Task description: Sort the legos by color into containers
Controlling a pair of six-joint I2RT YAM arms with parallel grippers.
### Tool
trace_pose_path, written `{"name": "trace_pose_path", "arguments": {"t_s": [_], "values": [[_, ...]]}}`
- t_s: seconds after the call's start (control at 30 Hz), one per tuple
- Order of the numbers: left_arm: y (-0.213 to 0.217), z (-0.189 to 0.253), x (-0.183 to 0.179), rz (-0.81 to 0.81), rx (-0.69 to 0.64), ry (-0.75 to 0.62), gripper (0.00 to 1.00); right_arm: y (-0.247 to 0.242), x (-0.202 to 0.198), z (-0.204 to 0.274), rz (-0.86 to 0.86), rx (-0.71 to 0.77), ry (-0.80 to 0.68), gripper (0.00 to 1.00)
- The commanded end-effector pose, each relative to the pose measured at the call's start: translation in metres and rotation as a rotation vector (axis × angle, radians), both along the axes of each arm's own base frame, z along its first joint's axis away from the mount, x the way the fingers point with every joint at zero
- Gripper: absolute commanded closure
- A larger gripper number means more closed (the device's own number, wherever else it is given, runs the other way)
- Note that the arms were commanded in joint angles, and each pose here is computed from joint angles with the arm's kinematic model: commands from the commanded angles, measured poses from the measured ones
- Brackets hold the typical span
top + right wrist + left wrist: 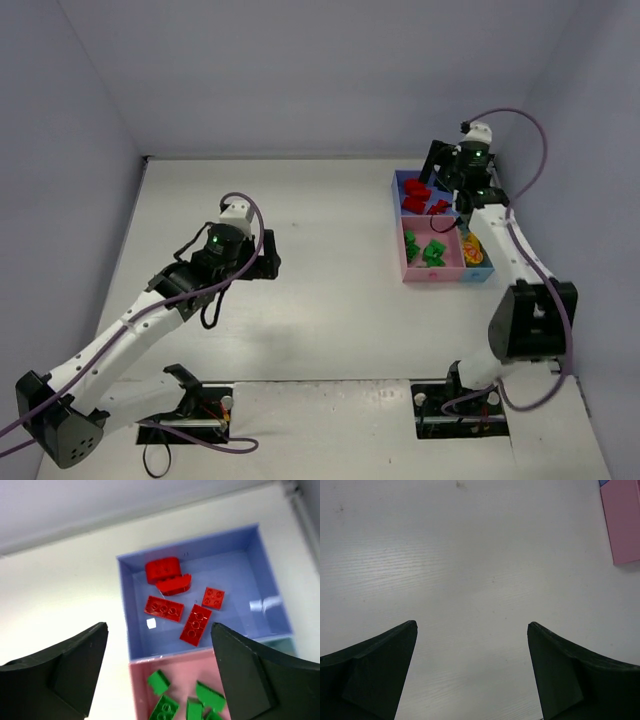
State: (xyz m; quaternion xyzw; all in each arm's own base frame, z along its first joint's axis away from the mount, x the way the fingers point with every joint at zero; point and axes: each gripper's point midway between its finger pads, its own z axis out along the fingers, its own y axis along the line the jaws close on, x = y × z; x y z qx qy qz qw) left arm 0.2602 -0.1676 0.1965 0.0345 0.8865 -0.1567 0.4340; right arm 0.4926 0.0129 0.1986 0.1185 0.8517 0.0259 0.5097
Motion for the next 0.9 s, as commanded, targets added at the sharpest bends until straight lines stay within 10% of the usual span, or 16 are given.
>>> {"name": "trace_pose_path", "arguments": {"t_s": [0.0,0.13,0.87], "values": [[0.004,0.035,0.008,0.044,-0.025,-0.047,0.15,0.003,-0.037,0.088,0.044,-0.021,-0.218,0.18],[0.009,0.063,0.008,0.049,-0.028,-0.077,0.15,0.005,-0.088,0.11,0.076,-0.019,-0.256,0.0],[0.057,0.109,-0.019,0.168,-0.023,-0.179,0.15,0.009,-0.274,0.139,0.115,0.037,-0.442,0.0]]}}
